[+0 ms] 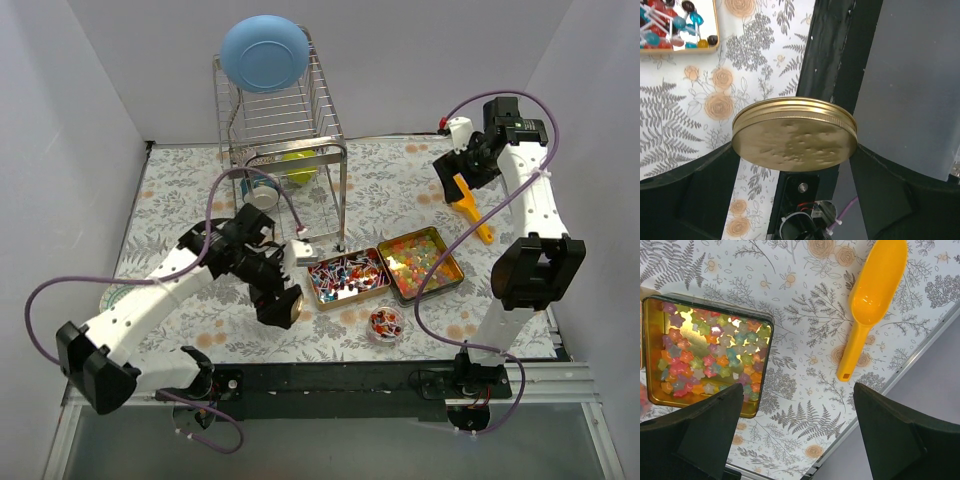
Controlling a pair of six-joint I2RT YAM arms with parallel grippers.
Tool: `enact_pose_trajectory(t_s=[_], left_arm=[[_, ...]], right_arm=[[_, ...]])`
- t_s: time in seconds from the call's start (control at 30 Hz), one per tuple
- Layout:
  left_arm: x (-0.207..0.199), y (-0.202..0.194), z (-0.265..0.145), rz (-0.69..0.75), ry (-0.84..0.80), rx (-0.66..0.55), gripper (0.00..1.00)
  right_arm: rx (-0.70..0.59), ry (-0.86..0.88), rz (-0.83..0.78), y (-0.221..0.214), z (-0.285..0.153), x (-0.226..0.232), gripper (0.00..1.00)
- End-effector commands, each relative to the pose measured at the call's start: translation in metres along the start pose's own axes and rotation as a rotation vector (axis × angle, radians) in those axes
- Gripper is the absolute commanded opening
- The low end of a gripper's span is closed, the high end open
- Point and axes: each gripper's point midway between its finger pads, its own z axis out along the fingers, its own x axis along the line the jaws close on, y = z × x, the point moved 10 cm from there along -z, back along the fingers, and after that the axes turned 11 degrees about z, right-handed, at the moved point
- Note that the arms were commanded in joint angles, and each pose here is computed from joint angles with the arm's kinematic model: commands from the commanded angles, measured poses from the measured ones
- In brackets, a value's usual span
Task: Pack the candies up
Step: Close the bottle lid on the packing bottle.
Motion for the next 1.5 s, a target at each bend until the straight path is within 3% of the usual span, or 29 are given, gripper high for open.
enact_pose_trajectory(t_s=[0.0, 0.3, 0.33, 0.57, 1.17, 1.47], left_arm=[[0.011, 0.047, 0.023, 0.008, 0.030, 0.006, 0.72], [0.007, 0.101, 0.108, 0.090, 0.140, 0.135, 0.72], [0.004, 0.102, 0.129, 0.114, 0.138, 0.196, 0.72], [-0.003, 0.120, 0.189, 0.196, 0.167, 0.308, 0.73], [0.001, 0.150, 0.223, 0.275, 0.216, 0.320, 0.75], [-0.009, 0.157, 0.233, 0.317, 0.205, 0.319, 0.77]], right_arm=[[-0.098, -0.095, 0.013, 0.011, -0.024, -0.012, 0.98], [-0.192, -0.214, 0.076, 0.015, -0.056, -0.039, 0.98], [-0.192, -0.218, 0.074, 0.015, -0.057, -0.039, 0.98], [-0.221, -0.302, 0.057, 0.015, -0.078, -0.045, 0.98], [-0.181, -0.277, 0.072, 0.003, -0.074, -0.050, 0.98], [-0.219, -0.329, 0.144, 0.000, -0.084, -0.076, 0.98]])
